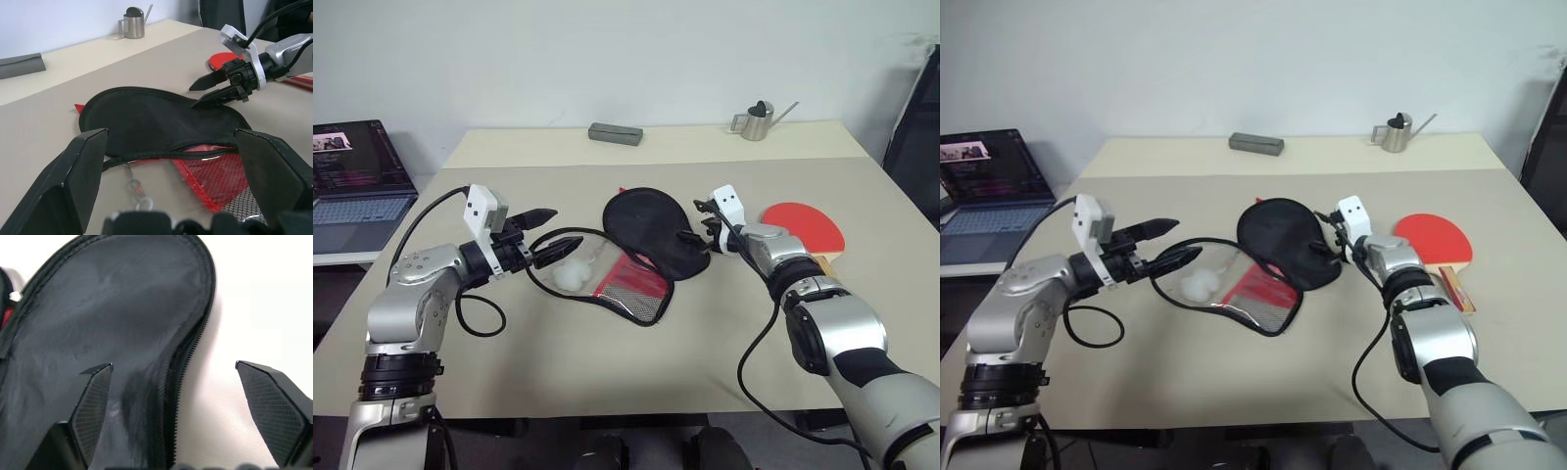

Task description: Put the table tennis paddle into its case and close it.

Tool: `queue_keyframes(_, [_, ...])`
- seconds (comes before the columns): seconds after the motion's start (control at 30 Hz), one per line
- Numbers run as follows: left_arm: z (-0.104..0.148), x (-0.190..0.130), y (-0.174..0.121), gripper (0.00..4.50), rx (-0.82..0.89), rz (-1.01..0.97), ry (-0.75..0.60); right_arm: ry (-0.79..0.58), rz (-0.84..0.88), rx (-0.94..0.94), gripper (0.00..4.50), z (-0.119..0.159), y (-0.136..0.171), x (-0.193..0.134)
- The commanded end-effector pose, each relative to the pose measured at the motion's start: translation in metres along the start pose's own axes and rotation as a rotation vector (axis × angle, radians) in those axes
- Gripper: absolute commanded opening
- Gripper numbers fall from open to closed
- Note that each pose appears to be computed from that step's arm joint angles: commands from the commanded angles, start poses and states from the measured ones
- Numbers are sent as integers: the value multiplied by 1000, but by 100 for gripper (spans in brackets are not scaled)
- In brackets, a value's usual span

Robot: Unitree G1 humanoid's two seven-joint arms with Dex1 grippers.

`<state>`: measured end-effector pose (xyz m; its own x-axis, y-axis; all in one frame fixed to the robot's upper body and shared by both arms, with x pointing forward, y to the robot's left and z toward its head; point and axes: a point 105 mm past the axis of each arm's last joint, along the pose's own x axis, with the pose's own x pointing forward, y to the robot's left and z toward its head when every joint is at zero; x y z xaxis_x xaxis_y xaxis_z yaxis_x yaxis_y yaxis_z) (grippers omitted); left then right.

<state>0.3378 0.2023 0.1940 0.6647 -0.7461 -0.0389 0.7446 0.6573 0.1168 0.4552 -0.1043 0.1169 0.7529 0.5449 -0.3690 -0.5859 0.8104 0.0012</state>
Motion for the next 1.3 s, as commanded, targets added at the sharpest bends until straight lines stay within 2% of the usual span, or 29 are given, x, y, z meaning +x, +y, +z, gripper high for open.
queue_keyframes(0.03, [12,-2,0,450,62,-4,-13,-36,33,-38,447,19,11,5])
queue_keyframes(0.23, [11,-2,0,450,63,0,-10,-4,30,-70,447,12,19,11])
queue_keyframes(0.3, [10,-1,0,450,65,2,-7,4,24,-79,409,10,21,13])
queue_keyframes(0.43, [9,-1,0,450,65,1,-3,24,5,-113,290,6,22,15])
queue_keyframes(0.53, [8,-1,0,450,67,2,0,32,0,-109,175,4,22,16])
queue_keyframes(0.7, [7,-2,1,450,67,8,3,31,-21,-9,4,2,22,17])
queue_keyframes(0.9, [5,-2,-2,450,59,4,1,-17,-107,156,4,9,8,13])
queue_keyframes(1.1, [5,4,-16,450,35,-44,-9,-62,-236,289,4,13,-21,-3])
queue_keyframes(1.3, [5,9,-21,450,29,-74,-13,-81,-356,338,4,13,-51,-26])
